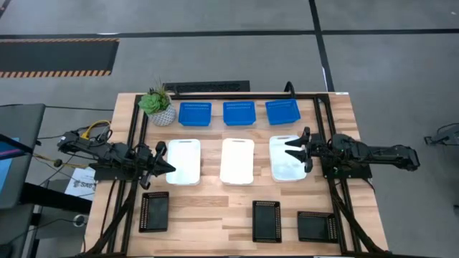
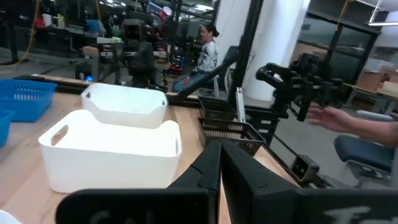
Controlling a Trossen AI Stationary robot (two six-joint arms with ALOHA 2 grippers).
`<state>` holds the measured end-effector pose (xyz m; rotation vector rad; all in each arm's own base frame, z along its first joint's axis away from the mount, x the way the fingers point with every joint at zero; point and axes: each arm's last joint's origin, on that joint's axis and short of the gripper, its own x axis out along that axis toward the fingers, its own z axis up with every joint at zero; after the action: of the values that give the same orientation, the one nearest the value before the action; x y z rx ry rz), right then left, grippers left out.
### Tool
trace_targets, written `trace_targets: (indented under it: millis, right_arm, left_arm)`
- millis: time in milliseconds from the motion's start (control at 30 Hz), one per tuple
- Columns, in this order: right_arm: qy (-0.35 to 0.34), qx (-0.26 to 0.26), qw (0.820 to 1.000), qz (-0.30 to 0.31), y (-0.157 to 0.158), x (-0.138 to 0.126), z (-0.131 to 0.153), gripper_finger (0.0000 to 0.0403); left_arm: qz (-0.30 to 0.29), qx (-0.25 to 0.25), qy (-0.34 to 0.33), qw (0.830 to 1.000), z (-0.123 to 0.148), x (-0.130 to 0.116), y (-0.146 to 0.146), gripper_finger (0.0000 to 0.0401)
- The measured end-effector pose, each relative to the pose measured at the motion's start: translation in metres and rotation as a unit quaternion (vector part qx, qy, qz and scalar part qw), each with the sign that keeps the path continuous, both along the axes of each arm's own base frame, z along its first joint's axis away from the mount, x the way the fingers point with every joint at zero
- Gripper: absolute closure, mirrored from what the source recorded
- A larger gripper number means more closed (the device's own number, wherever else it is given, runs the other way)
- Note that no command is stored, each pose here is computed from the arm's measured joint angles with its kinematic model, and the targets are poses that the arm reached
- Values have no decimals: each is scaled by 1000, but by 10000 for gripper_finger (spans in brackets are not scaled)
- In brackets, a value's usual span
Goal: Stack baskets by color
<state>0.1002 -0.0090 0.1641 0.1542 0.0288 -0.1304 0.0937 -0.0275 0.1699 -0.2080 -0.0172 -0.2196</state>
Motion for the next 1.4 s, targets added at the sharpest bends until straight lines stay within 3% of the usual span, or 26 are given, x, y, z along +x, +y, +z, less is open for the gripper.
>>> trace_targets:
  millis: [133, 467, 600, 700, 800, 1067, 1300, 1400]
  right_arm:
    - [8, -63, 998, 3, 0, 0, 0, 214]
    - [7, -59, 998, 3, 0, 0, 0, 214]
    - [-20, -14, 1000, 0, 0, 0, 4, 214]
    - [-64, 51, 997, 0, 0, 0, 11, 214]
    - [-93, 100, 991, 3, 0, -1, 15, 214]
    - [-109, 142, 984, 6, 0, -1, 17, 214]
    - [-115, 195, 974, 9, 0, -1, 17, 214]
    - [-132, 193, 972, 7, -1, -2, 20, 214]
  left_arm:
    - [50, 0, -4, 999, 1, 0, 3, 401]
    - [52, -48, 2, 997, 1, 0, 3, 401]
    - [53, -59, -3, 997, 3, 0, 3, 401]
    - [83, -70, -12, 994, 4, 0, 5, 401]
    - [112, -124, -19, 986, 6, 0, 7, 401]
    - [156, -260, -21, 953, 7, 0, 11, 401]
    - [202, -240, -18, 949, 4, 0, 13, 401]
    - [218, -238, -22, 946, 4, -1, 14, 401]
